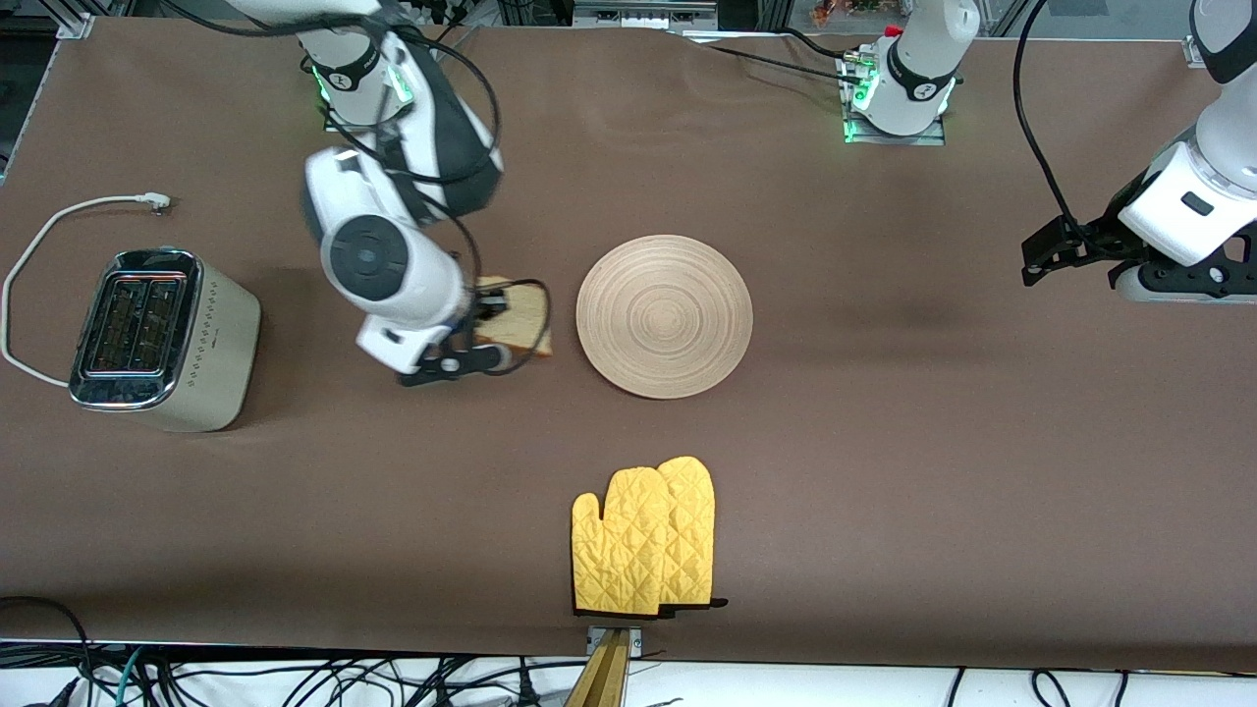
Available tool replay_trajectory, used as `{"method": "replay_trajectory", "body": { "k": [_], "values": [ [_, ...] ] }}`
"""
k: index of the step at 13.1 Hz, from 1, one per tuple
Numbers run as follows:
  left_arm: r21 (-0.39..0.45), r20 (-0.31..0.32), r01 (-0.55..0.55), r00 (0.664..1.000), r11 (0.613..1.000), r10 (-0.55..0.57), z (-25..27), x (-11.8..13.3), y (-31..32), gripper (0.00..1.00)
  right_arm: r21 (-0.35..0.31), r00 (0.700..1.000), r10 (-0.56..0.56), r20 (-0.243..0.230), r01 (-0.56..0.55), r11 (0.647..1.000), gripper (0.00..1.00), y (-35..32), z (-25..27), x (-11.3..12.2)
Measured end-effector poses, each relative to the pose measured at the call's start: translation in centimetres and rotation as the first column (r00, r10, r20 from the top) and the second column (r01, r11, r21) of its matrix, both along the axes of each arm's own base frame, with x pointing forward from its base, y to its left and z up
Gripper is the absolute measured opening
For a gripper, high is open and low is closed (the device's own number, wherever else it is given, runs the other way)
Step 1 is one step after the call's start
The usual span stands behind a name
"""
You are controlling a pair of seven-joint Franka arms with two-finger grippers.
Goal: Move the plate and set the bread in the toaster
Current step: 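Lift the bread slice and carry it above the toaster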
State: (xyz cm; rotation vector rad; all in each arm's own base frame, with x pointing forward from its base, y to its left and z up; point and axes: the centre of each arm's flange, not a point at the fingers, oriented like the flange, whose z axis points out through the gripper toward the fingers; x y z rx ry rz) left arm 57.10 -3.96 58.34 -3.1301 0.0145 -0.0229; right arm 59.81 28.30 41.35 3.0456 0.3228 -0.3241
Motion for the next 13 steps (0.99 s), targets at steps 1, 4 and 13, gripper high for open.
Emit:
{"method": "replay_trajectory", "body": {
  "k": [1, 4, 13],
  "values": [
    [0.0, 0.0, 0.001, 1.0, 1.0, -0.001, 0.0, 0.0, 0.0, 1.0, -0.058, 1.0, -0.009, 0.007, 0.01, 0.998, 0.04, -2.3, 1.7, 0.1],
    [0.0, 0.001, 0.001, 1.0, 1.0, -0.001, 0.0, 0.0, -0.1, 1.0, -0.225, 0.999, -0.048, 0.002, 0.047, 0.973, 0.04, -8.4, 5.4, -0.1],
    [0.0, 0.001, 0.002, 1.0, 1.0, -0.002, 0.0, 0.0, -0.1, 1.0, -0.495, 0.97, -0.24, 0.024, 0.22, 0.84, 0.04, -29.8, 8.3, 1.7]
  ]
}}
